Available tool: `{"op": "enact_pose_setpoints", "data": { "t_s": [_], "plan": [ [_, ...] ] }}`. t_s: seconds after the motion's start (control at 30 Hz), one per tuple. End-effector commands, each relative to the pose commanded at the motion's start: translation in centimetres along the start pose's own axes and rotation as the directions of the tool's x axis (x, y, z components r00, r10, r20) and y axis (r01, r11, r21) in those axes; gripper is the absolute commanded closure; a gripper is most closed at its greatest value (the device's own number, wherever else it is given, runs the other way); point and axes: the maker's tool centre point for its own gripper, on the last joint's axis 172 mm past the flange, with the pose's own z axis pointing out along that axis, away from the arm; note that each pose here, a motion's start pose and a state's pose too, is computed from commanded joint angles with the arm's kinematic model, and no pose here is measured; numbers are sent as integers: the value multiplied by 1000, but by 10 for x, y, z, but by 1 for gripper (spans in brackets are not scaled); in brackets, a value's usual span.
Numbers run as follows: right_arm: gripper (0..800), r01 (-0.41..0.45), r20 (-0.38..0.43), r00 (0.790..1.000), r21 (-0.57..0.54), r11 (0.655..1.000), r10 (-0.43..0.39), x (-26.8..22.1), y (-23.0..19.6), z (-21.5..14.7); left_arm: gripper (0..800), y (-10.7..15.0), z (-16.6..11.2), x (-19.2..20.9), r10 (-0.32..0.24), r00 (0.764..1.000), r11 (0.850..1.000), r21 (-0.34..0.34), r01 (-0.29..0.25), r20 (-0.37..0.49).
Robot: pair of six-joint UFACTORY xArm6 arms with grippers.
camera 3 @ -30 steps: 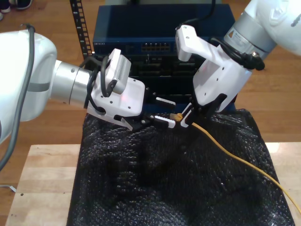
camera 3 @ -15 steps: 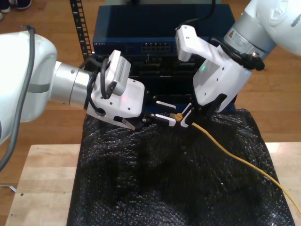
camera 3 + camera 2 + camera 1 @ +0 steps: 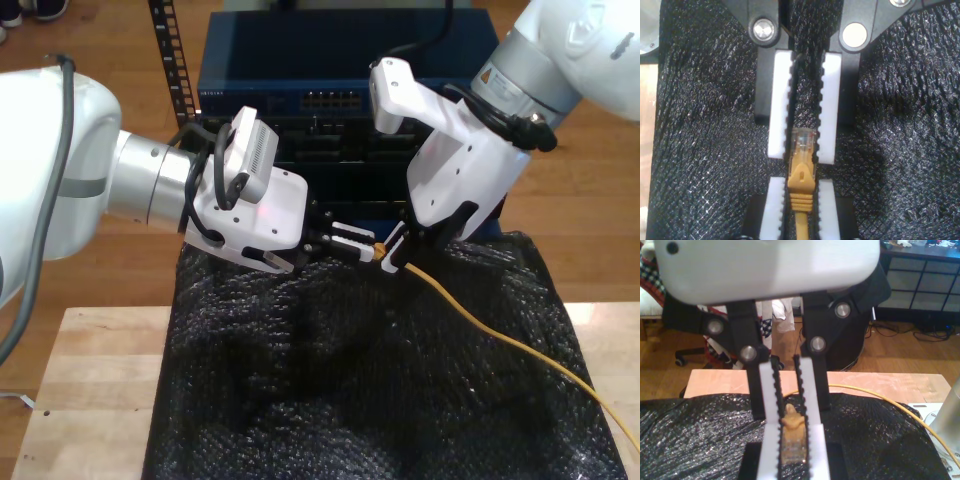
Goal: Grab the cable and plug it in
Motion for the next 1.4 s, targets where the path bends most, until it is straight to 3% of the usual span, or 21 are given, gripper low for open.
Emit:
{"op": "enact_pose_setpoints", "data": {
  "t_s": [0.17,0.2,0.27,0.33,0.5,0.57,0.67,0.77,0.9,1.2,1.4],
  "plan": [
    [713,0,0,1000,2,1000,0,0,0,0,798,2,1,0,-2,1000,1000,-6,2,-2],
    [650,-1,0,1000,-1,1000,1,1,0,-1,798,1,1,1,-1,1000,1000,-6,1,-2],
    [377,2,-1,1000,-2,1000,-2,1,0,-2,798,2,1,1,-3,1000,1000,-8,3,-3],
    [211,2,-1,1000,-2,1000,-2,1,0,-2,798,3,1,2,-1,1000,1000,-9,1,-3],
    [90,10,-5,1000,-23,1000,-10,4,1,-11,798,2,-1,2,-9,1000,1000,-5,9,-2],
    [4,17,-8,1000,-38,999,-17,6,3,-17,798,0,-2,4,-5,1000,1000,-1,5,-3],
    [0,34,-11,999,-64,997,-35,10,1,-27,798,2,-3,8,-14,1000,1000,-12,14,-16],
    [0,42,-16,999,-78,996,-43,14,1,-33,797,14,1,16,-86,994,994,-73,81,-65],
    [0,47,-22,999,-90,995,-49,19,4,-40,798,9,-13,17,-182,971,981,-102,167,-155],
    [0,113,-41,992,-194,975,-123,45,-8,-88,798,-13,-62,-1,-286,933,957,-29,287,-219],
    [16,186,-37,979,-249,951,-201,55,-30,-108,799,-1,-68,11,-347,901,938,-102,331,-260]
  ]
}}
